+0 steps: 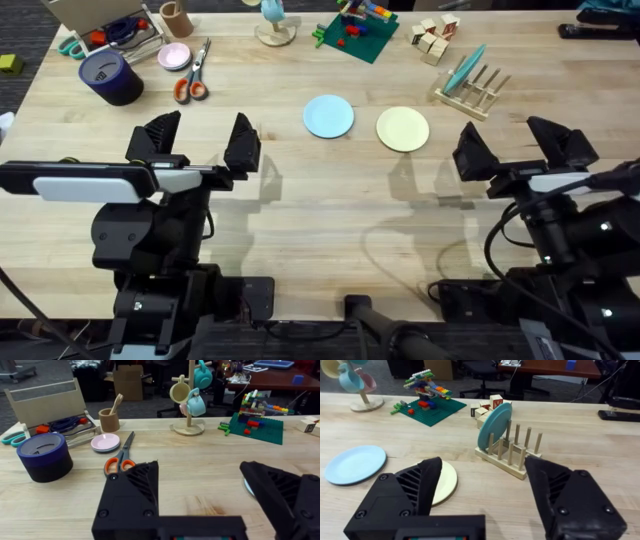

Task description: Pick up the plates from the table one by one and place each into a slot on the dish rack.

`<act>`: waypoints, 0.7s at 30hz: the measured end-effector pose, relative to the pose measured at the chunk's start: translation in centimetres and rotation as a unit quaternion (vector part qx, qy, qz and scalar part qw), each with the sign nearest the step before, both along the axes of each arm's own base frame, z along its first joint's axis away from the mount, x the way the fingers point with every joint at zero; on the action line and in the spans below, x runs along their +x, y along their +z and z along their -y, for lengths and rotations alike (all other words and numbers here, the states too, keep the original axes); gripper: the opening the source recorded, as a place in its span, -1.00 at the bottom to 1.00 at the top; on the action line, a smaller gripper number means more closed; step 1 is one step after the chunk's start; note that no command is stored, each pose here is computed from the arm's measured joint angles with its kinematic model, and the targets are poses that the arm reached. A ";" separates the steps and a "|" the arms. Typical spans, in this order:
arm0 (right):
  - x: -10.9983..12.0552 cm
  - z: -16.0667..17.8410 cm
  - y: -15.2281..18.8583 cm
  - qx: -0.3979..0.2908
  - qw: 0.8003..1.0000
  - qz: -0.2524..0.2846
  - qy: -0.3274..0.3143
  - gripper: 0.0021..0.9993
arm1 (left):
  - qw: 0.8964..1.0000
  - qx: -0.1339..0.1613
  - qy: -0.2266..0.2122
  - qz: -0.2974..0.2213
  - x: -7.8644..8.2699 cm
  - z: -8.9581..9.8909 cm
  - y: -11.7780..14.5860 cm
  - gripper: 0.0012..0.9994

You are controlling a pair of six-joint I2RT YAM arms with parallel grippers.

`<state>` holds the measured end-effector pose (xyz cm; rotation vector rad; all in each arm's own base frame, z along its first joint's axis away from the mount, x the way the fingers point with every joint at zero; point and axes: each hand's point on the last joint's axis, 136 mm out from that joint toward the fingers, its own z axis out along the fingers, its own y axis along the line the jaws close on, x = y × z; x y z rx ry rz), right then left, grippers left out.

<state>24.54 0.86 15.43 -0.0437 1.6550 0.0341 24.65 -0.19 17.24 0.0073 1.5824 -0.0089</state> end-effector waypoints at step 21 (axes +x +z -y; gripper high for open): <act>-0.1 -0.1 1.4 0.000 1.000 0.018 0.002 0.99 | 1.000 0.000 0.001 -0.020 -0.5 0.0 0.7 0.99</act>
